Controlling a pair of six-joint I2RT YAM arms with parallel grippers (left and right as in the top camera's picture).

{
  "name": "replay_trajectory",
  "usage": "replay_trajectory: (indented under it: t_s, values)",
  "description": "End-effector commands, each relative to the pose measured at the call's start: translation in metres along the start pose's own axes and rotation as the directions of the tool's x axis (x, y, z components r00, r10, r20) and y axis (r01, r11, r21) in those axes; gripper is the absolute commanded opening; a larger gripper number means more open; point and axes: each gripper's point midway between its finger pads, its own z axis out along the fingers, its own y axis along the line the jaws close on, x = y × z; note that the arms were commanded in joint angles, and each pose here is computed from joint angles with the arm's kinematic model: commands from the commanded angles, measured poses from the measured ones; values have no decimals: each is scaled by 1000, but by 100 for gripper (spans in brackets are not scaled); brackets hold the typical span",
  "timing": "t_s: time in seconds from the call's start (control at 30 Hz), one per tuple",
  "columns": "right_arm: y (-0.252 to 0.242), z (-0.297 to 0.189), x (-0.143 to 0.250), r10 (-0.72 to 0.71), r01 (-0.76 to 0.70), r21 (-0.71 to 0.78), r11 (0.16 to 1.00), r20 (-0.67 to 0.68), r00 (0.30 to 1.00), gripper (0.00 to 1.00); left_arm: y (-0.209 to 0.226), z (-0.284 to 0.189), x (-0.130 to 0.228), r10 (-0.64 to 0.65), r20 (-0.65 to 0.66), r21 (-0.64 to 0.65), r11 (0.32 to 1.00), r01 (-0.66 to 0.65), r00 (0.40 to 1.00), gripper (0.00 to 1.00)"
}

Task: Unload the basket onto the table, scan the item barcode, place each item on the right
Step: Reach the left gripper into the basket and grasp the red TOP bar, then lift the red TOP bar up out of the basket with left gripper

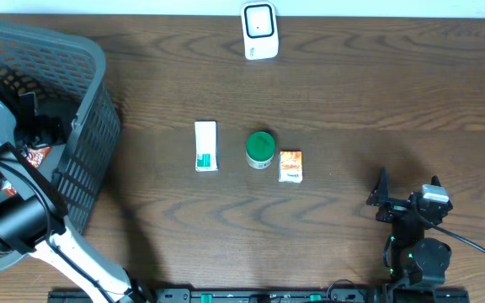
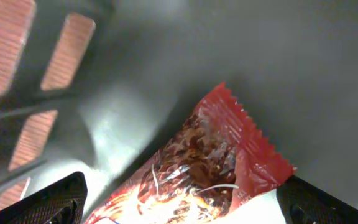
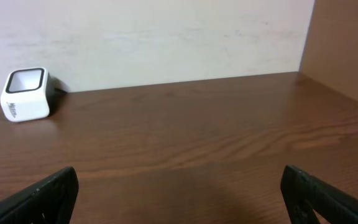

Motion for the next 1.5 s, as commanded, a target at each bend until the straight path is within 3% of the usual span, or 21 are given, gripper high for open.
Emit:
replay_trajectory:
  t_s: [0.0,0.4,0.47,0.67,0.87,1.03,1.17,1.3,1.47]
  values:
    - [3,0,0,-12,12,-13,1000,0,1000,99,9,9,10,-25,-31,-34,999,24,999,98]
    - [3,0,0,-12,12,-13,1000,0,1000,99,-5,47,37,-107,-137,83,989,119,985,99]
    - [3,0,0,-12,12,-13,1000,0,1000,99,-7,48,40,-106,-150,90,989,121,983,88]
    - [3,0,0,-12,12,-13,1000,0,1000,99,-21,45,45,-111,-172,164,976,140,979,40]
    - [3,0,0,-12,12,-13,1000,0,1000,99,-20,28,43,-193,-188,149,964,222,963,38]
    - [3,0,0,-12,12,-13,1000,0,1000,99,-11,-25,19,-206,-99,138,966,218,974,38]
    - [3,0,0,-12,12,-13,1000,0,1000,99,2,-96,-11,-278,74,121,956,268,958,30]
    - [3,0,0,-12,12,-13,1000,0,1000,99,-4,-186,-34,-319,301,206,942,265,899,27]
    - [3,0,0,-12,12,-13,1000,0,1000,99,-29,-301,-39,-328,555,340,928,151,765,27]
